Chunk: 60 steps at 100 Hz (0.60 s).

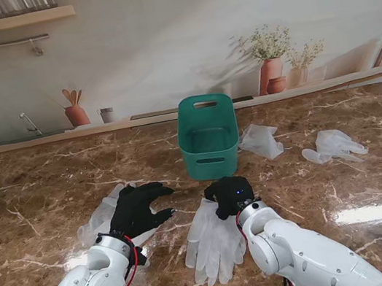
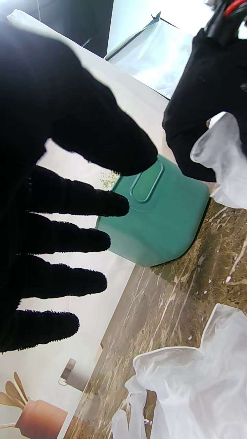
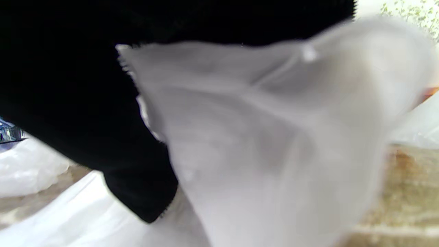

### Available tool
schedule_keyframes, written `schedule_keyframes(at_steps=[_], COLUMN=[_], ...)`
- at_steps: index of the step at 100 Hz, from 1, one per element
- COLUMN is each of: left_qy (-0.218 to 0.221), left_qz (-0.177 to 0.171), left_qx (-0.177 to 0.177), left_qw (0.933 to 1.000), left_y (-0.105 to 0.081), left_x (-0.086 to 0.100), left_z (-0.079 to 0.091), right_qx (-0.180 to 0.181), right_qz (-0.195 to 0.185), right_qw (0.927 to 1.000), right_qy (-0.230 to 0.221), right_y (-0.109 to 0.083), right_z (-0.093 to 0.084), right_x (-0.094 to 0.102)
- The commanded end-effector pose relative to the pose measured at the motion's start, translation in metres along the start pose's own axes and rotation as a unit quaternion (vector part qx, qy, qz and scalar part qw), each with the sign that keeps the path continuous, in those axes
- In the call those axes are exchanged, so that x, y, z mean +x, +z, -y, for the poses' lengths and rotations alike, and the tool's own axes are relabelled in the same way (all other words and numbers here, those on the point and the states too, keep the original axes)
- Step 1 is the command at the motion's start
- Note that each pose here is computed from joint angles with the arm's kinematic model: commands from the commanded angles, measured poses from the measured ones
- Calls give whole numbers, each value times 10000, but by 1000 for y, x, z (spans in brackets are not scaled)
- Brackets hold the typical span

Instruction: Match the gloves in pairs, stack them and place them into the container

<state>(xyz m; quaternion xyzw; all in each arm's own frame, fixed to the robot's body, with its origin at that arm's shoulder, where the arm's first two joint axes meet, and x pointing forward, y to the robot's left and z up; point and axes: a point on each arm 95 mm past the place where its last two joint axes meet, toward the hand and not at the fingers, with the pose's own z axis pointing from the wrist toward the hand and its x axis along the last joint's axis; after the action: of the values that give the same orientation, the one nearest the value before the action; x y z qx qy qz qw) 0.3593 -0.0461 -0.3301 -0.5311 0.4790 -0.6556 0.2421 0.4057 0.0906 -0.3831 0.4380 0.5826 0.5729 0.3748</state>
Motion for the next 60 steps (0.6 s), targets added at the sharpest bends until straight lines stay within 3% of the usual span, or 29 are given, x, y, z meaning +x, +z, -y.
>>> schedule_keyframes(at_steps=[1, 22, 60], left_qy=[-19, -2, 4], left_qz=[6, 2, -50], left_qx=[20, 45, 14], left_qw=[10000, 10000, 10000], left_y=[-2, -3, -6], left_x=[1, 0, 1], left_z=[-2, 0, -1], right_qx=[-80, -267, -396], right_qz=[77, 47, -537], right_qw=[9999, 9992, 9960], right_qy=[-83, -286, -599], right_y=[3, 0, -42], right_z=[-11, -33, -28], right_x=[-12, -20, 4])
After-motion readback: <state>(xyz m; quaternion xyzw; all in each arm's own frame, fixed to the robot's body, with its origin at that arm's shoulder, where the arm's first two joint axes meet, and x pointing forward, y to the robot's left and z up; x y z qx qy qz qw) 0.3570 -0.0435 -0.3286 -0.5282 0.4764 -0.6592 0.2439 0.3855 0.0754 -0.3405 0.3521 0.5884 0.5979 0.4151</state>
